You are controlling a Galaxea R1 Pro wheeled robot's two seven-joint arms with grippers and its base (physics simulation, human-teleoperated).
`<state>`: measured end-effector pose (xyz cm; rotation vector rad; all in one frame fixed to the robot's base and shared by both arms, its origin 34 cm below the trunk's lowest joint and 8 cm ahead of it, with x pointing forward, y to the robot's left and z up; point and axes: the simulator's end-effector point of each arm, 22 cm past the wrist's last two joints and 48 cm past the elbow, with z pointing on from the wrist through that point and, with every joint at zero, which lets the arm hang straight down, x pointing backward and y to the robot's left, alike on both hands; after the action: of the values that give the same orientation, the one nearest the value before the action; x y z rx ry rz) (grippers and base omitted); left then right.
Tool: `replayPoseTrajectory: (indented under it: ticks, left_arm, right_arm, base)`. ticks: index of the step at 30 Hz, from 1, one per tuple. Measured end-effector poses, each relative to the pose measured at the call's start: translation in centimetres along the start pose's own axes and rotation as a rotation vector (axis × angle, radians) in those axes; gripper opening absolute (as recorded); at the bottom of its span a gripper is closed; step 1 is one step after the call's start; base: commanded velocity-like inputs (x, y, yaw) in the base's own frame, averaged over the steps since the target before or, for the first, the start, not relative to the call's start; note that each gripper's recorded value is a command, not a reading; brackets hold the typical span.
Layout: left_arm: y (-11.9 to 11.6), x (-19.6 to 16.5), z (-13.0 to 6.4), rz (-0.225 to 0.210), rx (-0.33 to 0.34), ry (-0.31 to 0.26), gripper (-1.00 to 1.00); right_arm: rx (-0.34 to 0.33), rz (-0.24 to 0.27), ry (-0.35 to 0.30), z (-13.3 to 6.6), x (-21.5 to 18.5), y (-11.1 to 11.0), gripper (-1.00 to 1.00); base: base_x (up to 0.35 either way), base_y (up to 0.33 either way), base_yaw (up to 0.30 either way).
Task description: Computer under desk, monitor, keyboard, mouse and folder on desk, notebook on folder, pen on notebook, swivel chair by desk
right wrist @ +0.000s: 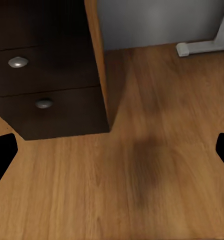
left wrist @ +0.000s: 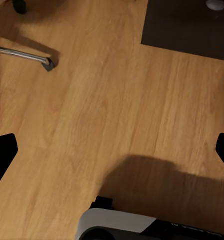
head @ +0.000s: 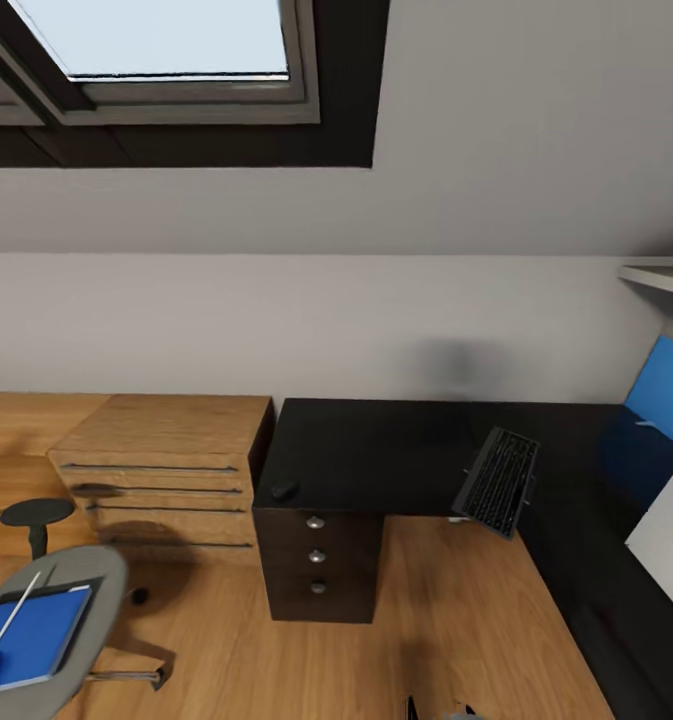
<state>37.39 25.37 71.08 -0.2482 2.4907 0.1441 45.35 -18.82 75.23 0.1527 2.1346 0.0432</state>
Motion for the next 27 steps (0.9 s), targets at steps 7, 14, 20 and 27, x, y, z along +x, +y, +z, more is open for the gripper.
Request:
replayPoseTrajectory:
  ticks: [7, 14, 20, 27]
  left_arm:
    - [-0.4, -2.7, 0.5, -0.016, 0.008, -0.058, 1.0]
    - [-0.4, -3.2, 1.0, -0.02, 0.006, -0.072, 1.0]
    - [-0.2, -4.1, 1.5, -0.026, 0.003, -0.092, 1.0]
    - [-0.3, -5.5, 2.0, -0.034, 0.005, -0.123, 1.0]
  right_arm:
    - [0.042, 0.021, -0.003, 0.6, 0.0, -1.7, 1.0]
    - [0.046, 0.028, -0.004, 1.1, 0.2, -1.7, 1.0]
    - [0.044, 0.028, -0.004, 1.7, 0.4, -1.6, 1.0]
    - [0.072, 0.09, -0.128, 7.8, -8.3, -1.5, 1.0]
  base:
    - [0.0, 0.0, -0.26]
    - [0.0, 0.0, -0.178]
    - [0.0, 0.0, -0.017]
    - [0.0, 0.0, -0.002]
